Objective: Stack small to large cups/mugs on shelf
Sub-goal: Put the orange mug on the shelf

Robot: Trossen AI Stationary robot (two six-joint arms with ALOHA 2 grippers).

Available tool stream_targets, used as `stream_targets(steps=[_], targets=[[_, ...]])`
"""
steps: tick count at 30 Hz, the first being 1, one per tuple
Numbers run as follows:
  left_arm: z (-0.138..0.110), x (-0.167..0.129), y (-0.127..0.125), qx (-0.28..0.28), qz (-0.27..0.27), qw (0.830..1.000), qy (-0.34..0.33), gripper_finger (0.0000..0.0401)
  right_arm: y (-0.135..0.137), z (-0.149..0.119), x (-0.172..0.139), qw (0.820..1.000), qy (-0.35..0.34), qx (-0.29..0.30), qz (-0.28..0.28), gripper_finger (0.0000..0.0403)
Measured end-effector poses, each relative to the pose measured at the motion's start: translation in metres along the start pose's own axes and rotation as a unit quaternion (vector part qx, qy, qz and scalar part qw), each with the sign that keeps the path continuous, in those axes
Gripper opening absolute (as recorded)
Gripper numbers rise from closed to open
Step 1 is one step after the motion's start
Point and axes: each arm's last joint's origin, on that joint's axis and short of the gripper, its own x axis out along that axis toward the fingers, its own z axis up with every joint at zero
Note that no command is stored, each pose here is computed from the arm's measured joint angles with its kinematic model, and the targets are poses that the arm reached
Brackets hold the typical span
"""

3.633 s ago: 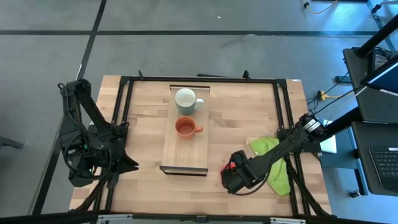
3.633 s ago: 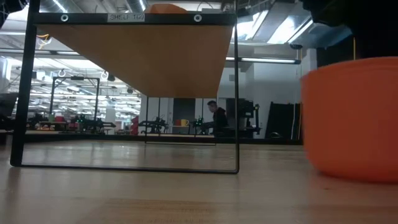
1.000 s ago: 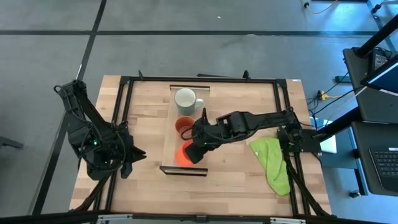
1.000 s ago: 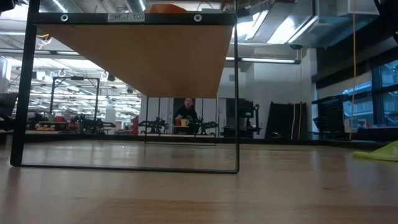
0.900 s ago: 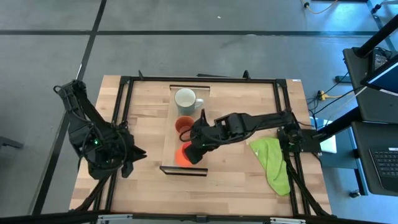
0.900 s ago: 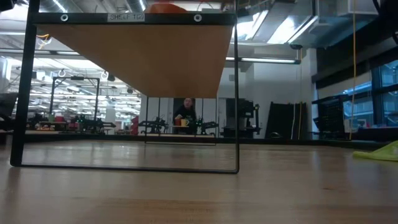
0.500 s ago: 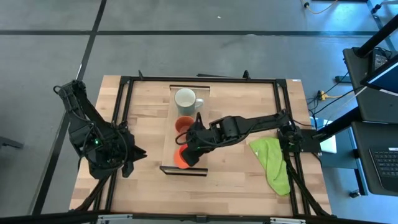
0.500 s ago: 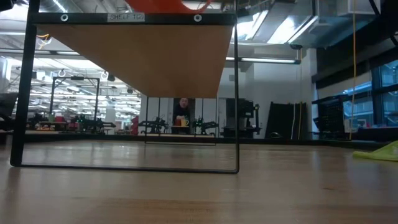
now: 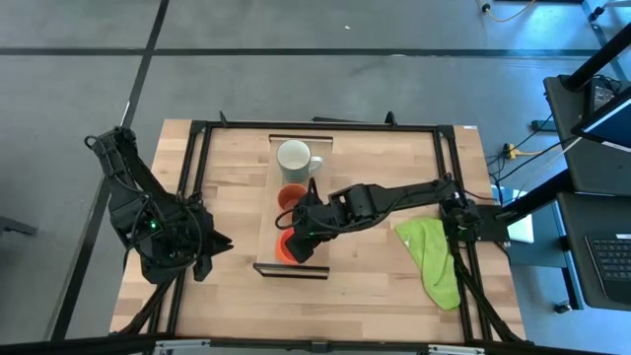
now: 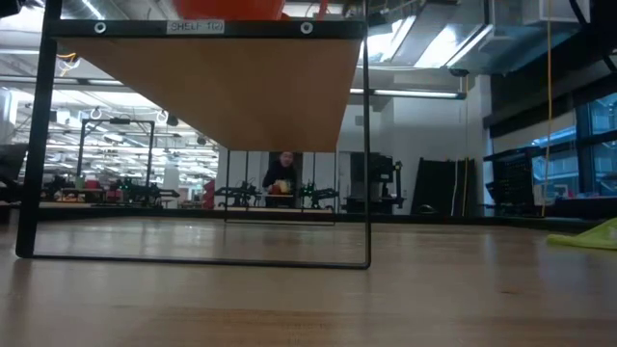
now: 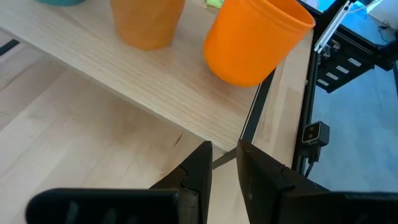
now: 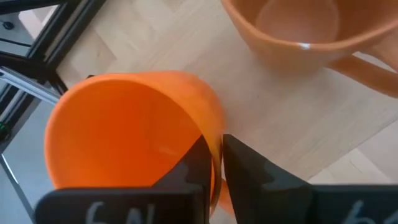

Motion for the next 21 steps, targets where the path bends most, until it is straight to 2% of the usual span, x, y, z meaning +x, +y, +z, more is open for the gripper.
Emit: stream_targets(steps=[21], targets=[[0.0000, 0.0000, 0.0000, 0.009, 0.000, 1.000, 0.000, 0.0069, -0.0025, -0.0001, 0.0004, 1.000, 0.009, -0.013, -0.008, 0.0042]])
